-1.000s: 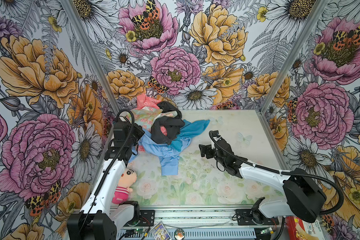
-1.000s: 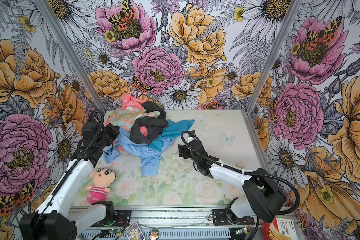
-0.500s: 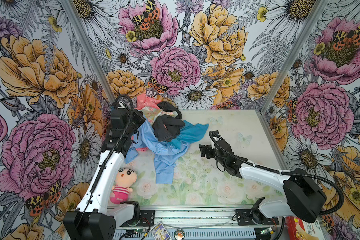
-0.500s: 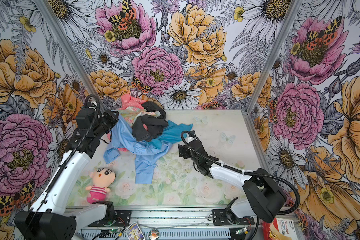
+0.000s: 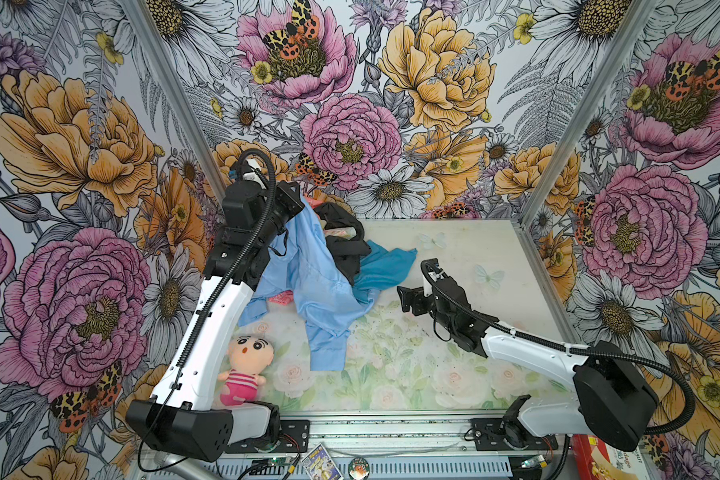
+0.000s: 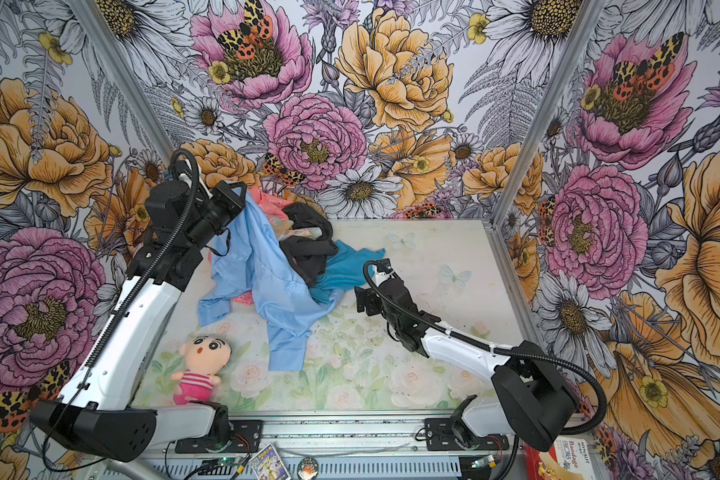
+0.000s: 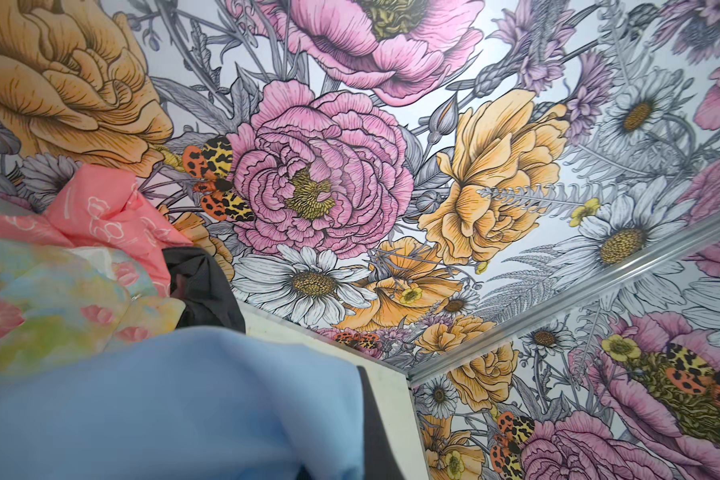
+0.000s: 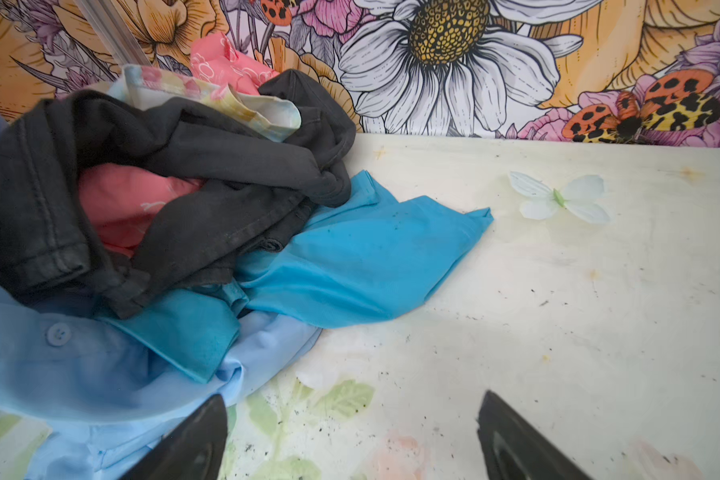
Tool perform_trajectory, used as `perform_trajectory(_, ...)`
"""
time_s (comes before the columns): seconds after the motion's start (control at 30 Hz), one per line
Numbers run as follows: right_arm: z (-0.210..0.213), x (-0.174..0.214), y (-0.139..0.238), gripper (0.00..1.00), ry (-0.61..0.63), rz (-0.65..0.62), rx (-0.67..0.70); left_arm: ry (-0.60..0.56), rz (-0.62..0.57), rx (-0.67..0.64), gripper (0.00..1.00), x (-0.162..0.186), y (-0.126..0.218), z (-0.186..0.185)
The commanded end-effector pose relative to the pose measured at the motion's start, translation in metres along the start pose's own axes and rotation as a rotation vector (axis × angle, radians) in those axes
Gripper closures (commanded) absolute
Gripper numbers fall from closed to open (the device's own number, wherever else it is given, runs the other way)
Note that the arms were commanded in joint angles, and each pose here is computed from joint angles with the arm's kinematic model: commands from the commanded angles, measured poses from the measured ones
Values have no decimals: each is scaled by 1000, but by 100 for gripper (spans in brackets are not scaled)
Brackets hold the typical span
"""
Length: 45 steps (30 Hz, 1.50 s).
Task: Pick out a specific cloth from the pile
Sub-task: 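Grasp the light blue shirt with the left gripper and lift it up, then reach the right gripper to the raised light blue shirt and grasp it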
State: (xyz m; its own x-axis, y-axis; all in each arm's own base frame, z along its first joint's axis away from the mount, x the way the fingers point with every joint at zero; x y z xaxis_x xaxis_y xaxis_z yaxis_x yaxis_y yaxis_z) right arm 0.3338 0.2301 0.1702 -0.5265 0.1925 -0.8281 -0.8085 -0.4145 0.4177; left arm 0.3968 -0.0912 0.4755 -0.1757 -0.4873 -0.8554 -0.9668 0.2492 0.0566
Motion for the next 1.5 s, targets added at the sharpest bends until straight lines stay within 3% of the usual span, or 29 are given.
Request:
perform_trajectory(0.0, 36, -42, 13, 5, 13, -112, -128, -46, -85, 47, 100, -29, 9, -25)
perform_trajectory(0.2, 77, -53, 24, 3, 97, -158, -276, -71, -103, 101, 100, -38, 17, -51)
perform_trajectory(0.4, 126, -30, 23, 0, 205, -155, -449, -74, -91, 129, 100, -34, 22, -62)
perform_trajectory(0.73, 186, -19, -10, 1, 258, -209, -610, -72, -42, 158, 100, -12, 31, -72)
perform_trajectory(0.93, 208, -29, -48, 1, 221, -258, -600, -56, -17, 159, 100, 0, 41, -69)
perform_trajectory(0.97, 211, -32, -52, 6, 204, -261, -602, -60, -11, 153, 100, 2, 42, -67)
perform_trajectory(1.03, 221, -41, -53, 29, 181, -262, -624, -69, 7, 137, 100, 7, 43, -62)
perform_trajectory(1.1, 226, -48, -49, 61, 156, -274, -643, -71, 24, 124, 100, 12, 42, -55)
perform_trajectory(1.13, 226, -53, -46, 90, 147, -284, -647, -72, 31, 119, 100, 14, 43, -50)
perform_trajectory(1.17, 225, -57, -44, 100, 139, -294, -641, -70, 38, 114, 100, 16, 42, -46)
perform_trajectory(1.47, 232, -103, -1, 100, 77, -315, -659, -60, 117, 33, 100, 46, 41, 7)
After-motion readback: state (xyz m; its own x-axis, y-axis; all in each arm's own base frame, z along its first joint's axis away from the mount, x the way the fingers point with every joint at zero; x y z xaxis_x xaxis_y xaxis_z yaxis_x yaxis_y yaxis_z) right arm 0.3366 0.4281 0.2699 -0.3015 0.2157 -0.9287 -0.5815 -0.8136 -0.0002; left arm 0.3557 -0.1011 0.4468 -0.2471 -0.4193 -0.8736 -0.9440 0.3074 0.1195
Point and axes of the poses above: each gripper's point midway between its finger pads, its own y axis back along the fingers, its own z axis along the line the jaws close on, x = y × z, the point moved 1 cm from there along y, back along the fingers, and after that the axes turned 13 degrees about -y, right-handed, at the moved point
